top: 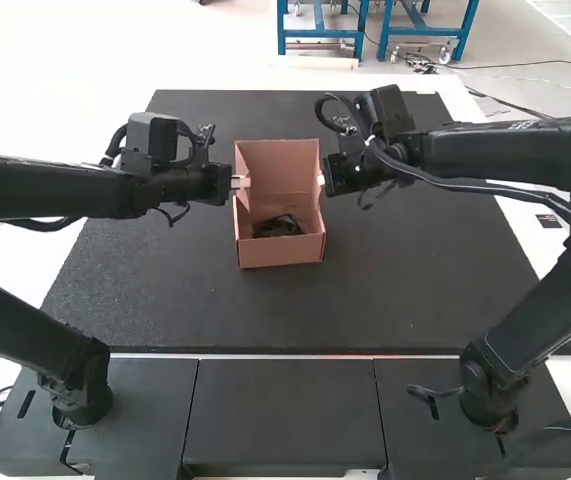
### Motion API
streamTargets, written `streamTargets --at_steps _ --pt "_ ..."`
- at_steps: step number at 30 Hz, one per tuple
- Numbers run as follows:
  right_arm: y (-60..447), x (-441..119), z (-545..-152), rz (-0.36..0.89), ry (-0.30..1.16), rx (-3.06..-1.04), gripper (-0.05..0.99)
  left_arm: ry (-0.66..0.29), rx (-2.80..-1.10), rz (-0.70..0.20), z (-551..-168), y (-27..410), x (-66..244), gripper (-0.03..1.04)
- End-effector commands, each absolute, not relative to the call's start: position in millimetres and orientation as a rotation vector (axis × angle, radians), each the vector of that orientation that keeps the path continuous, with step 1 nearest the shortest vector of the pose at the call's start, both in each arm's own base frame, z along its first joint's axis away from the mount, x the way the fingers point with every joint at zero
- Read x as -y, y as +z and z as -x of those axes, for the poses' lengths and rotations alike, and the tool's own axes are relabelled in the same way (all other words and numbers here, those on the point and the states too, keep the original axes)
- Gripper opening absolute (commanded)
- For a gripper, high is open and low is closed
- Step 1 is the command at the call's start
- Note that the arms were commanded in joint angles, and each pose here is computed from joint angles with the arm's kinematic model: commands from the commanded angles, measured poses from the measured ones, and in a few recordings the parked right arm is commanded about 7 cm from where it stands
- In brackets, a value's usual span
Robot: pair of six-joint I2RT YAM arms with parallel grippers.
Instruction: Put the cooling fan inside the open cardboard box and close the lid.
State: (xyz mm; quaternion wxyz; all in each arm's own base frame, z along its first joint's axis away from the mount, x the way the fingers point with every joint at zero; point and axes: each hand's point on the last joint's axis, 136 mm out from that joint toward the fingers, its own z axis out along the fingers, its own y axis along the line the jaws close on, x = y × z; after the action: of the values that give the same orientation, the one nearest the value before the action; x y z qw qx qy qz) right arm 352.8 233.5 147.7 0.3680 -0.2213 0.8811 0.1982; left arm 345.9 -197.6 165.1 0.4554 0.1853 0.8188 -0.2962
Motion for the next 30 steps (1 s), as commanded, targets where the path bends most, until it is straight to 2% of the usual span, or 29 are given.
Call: streamTargets --at_steps 1,13,30 --pt "153 -243 -335 0.603 0.568 -2.248 -0.02 -0.774 -1.993 -0.469 -335 174 206 0.03" --pt "146 -244 -315 0.619 0.592 -2.256 -0.02 -0.740 -2.022 -0.459 -317 168 188 0.03" --pt "115 -237 -282 0.653 0.600 -2.289 -0.01 -0.726 -2.074 -0.482 -281 132 175 0.04"
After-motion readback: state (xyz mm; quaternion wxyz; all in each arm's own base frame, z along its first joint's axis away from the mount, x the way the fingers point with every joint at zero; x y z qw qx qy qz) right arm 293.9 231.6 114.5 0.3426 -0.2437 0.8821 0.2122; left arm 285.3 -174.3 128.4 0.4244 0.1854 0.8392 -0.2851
